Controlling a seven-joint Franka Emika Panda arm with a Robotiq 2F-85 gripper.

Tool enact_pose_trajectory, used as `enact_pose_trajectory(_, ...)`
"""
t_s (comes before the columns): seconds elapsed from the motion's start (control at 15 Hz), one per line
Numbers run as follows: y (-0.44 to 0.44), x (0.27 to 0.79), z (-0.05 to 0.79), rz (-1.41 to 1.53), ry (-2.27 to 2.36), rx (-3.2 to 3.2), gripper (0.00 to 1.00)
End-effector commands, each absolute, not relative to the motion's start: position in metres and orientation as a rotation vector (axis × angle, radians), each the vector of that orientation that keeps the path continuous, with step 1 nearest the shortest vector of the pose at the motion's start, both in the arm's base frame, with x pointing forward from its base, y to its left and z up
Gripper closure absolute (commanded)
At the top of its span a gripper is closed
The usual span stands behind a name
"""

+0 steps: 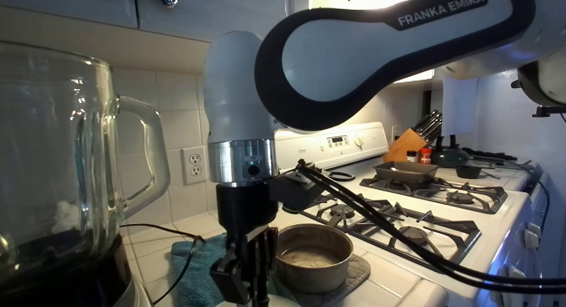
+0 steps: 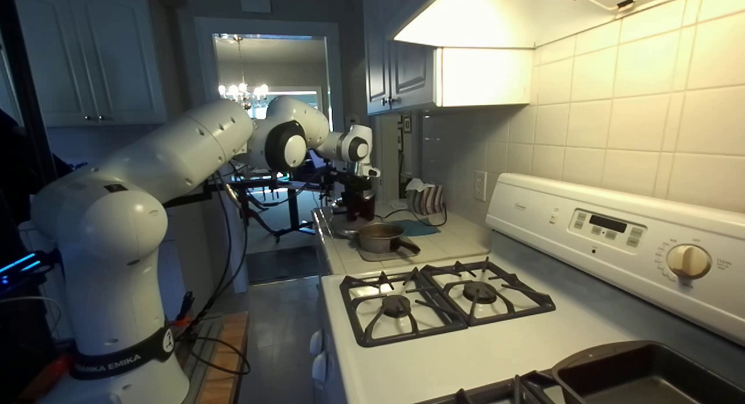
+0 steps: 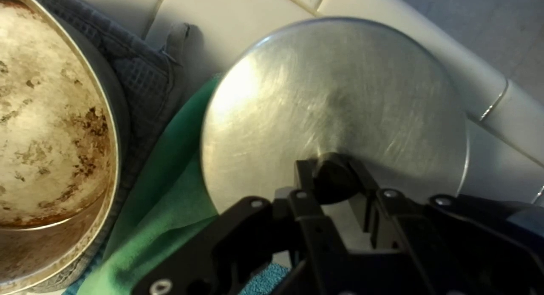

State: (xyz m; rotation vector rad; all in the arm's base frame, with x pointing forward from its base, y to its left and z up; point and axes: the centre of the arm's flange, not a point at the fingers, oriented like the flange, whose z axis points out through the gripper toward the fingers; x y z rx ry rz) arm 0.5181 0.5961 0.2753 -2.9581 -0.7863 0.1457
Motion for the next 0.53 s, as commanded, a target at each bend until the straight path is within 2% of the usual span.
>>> enact_pose_trajectory(0.0, 0.5997, 0.5180, 0.2668, 0.111, -0.818, -2.961, 0.62)
enact_pose_trajectory(0.2, 0.5998, 0.5180, 0.2637, 0.112, -0.817, -2.962, 0.52)
enact_pose_trajectory(0.33, 0.5995, 0.5184, 0.2625, 0.113, -0.816, -2.963, 0.38)
enact_pose_trajectory(0.47, 0.5990, 0.5198, 0.2647, 0.108, -0.808, -2.960, 0.29)
